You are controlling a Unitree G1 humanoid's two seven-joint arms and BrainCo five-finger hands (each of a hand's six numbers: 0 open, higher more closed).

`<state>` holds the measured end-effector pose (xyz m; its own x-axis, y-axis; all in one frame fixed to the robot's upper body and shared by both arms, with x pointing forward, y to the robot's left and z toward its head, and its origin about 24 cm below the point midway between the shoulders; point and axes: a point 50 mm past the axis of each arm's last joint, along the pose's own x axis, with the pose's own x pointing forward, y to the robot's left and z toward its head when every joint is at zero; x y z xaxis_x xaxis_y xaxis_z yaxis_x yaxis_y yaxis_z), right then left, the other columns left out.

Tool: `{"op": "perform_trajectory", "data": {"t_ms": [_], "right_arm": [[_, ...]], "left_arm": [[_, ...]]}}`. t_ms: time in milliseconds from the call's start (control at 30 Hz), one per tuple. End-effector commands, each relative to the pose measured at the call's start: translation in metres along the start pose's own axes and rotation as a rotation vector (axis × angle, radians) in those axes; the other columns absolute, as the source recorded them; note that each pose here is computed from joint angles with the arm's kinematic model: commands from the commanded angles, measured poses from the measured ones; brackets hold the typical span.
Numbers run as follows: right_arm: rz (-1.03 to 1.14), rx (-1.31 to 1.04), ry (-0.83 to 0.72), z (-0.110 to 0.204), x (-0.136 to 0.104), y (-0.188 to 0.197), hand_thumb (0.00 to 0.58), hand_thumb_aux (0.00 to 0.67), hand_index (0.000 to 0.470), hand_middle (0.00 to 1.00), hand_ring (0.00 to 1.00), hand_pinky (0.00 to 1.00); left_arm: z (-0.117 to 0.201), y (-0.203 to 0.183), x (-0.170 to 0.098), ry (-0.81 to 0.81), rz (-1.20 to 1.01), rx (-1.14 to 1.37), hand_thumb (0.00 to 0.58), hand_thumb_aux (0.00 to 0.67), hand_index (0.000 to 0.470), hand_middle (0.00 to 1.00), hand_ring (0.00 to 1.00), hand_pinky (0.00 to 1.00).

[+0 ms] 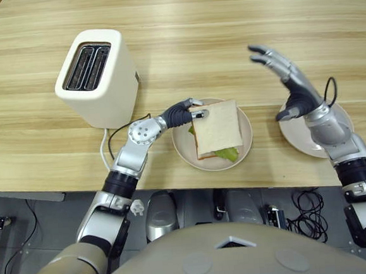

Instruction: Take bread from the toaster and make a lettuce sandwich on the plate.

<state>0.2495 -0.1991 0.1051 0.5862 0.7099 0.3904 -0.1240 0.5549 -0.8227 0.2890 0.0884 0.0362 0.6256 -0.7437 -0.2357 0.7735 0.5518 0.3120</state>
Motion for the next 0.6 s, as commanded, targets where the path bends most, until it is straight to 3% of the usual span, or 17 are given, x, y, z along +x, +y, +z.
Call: {"op": "perform_trajectory", "data": {"t_ms": [33,200,600], "right_arm": [[0.158,0.010,-0.007,0.004,-0.004,0.016,0.000,0.000,0.000,0.00,0.00,0.00],[0.395,-0.043,0.034,0.003,-0.013,0.038,0.000,0.000,0.000,0.00,0.00,0.00],[0.734,-0.129,0.094,0.003,-0.021,0.083,0.000,0.000,0.000,0.00,0.00,0.00]], "left_arm": [[-0.007,0.003,0.004,0.046,-0.011,0.059,0.580,0.670,0.460,1.00,1.00,1.00],[-0.008,0.011,0.006,0.062,0.008,0.082,0.580,0.670,0.460,1.00,1.00,1.00],[-0.019,-0.001,0.011,0.109,-0.050,0.089,0.580,0.670,0.460,1.00,1.00,1.00]]}}
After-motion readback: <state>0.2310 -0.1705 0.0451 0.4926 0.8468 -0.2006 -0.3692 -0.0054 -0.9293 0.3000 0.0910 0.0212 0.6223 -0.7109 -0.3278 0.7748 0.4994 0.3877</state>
